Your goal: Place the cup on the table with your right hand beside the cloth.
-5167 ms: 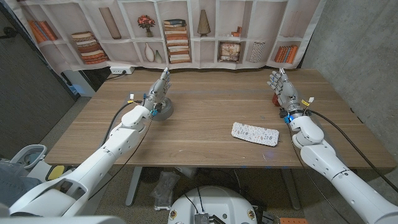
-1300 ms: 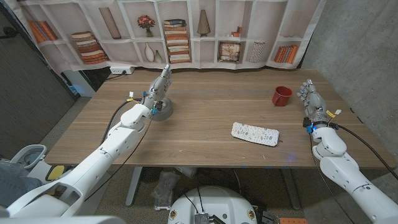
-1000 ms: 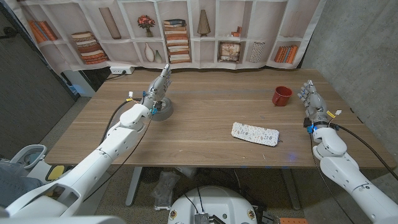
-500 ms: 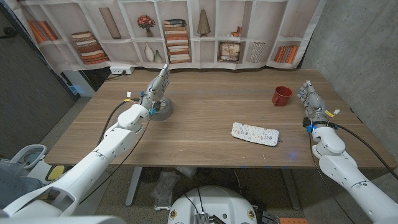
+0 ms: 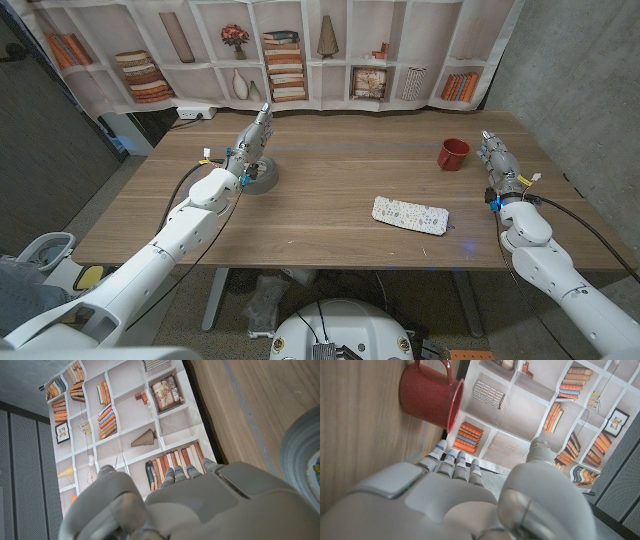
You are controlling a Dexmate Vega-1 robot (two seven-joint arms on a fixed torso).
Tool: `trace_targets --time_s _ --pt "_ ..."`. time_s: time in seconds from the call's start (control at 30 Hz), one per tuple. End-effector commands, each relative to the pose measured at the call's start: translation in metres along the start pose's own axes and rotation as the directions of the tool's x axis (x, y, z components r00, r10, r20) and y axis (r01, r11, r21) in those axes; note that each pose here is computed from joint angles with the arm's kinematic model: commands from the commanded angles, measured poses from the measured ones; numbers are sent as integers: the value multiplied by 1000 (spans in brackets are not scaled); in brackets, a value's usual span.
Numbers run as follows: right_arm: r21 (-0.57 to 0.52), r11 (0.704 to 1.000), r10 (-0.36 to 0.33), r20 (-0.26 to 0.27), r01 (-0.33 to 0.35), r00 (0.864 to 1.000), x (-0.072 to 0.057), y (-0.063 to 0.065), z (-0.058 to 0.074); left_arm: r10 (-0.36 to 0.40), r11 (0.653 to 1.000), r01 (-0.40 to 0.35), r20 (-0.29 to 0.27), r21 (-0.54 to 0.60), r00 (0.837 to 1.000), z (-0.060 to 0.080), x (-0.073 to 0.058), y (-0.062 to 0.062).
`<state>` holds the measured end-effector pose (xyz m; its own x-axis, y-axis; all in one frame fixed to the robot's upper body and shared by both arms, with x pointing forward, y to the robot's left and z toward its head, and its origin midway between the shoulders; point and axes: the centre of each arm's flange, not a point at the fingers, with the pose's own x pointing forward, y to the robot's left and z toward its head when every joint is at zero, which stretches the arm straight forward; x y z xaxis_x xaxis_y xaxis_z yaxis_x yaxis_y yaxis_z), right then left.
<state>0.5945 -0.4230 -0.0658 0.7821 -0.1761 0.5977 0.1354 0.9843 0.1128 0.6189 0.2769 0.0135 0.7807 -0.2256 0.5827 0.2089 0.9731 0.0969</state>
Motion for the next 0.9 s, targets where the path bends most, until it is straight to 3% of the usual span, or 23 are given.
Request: trace_targets --time_s 0.03,0.63,0.9 --pt "-61 998 7 -3 -7 1000 4 1 2 -1 1000 1 6 -4 1000 1 1 -1" --pt "-217 976 27 -47 -37 999 9 8 8 0 1000 0 12 -5 1000 3 2 -3" --pt "-311 949 30 -71 -51 997 11 13 11 10 1000 -9 21 -17 1000 2 1 -4"
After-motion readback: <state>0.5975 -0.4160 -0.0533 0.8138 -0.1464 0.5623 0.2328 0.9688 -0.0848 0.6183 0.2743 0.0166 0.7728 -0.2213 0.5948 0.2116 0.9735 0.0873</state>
